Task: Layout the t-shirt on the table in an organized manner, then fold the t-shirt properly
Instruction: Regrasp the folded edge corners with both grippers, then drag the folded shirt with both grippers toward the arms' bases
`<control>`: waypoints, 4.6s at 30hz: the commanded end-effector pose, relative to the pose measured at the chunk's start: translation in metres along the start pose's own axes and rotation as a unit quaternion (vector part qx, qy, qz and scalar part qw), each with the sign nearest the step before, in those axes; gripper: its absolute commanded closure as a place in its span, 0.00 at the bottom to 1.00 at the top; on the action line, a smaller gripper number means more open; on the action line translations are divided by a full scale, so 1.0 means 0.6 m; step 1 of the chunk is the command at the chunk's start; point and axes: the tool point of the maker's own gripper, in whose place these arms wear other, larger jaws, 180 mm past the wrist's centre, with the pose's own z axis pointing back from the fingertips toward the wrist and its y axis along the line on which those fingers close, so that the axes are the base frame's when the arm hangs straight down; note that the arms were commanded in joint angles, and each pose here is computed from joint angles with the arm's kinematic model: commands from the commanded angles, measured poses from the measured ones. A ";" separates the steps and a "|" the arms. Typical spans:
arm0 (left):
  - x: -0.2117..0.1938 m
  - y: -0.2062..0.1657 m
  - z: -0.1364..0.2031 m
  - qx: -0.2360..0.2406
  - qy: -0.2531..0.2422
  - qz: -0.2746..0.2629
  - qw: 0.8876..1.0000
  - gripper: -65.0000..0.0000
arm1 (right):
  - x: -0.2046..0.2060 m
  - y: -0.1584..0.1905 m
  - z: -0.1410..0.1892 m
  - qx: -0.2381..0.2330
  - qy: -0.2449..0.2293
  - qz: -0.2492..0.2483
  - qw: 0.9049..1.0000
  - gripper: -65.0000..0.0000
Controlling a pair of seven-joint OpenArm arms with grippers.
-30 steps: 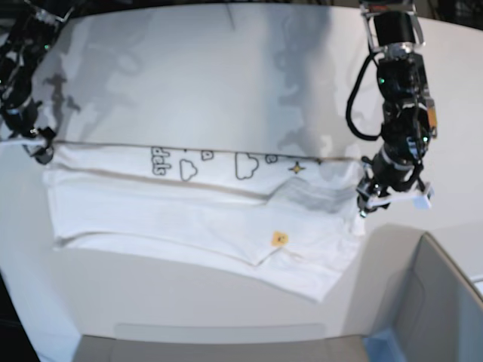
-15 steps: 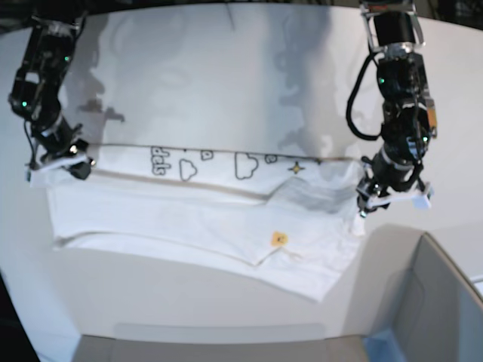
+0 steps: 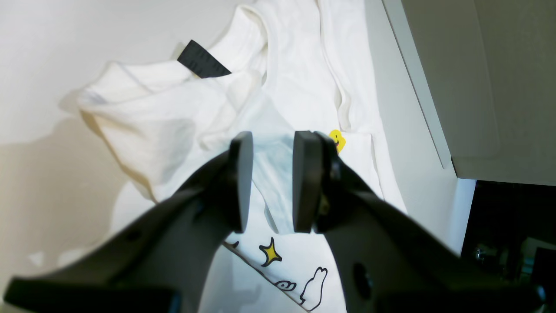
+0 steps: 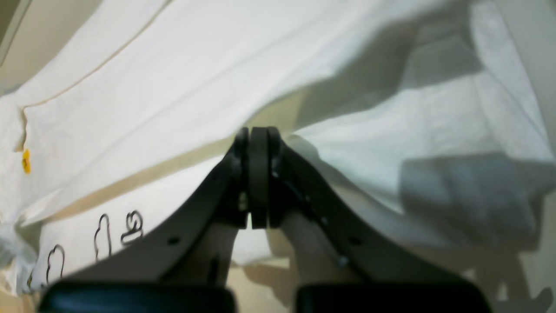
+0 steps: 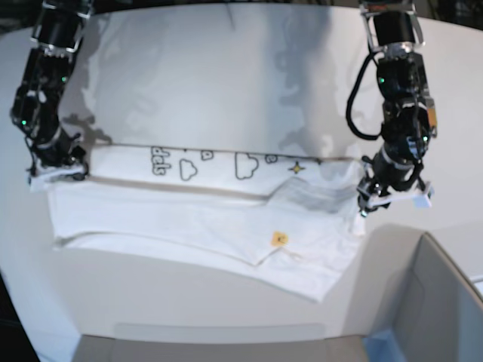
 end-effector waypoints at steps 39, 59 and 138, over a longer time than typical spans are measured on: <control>-0.017 -0.008 0.003 -0.010 0.017 -0.001 1.000 0.74 | 0.086 -0.091 0.167 -0.063 -0.068 -0.013 0.996 0.50; -0.029 -0.007 0.027 -0.017 0.026 -0.004 1.000 0.69 | 0.054 -0.106 0.064 -0.056 -0.046 -0.050 0.996 0.50; -0.159 0.248 0.152 0.178 0.074 -0.083 0.978 1.00 | -0.108 -0.140 0.222 -0.119 0.083 0.041 0.989 1.00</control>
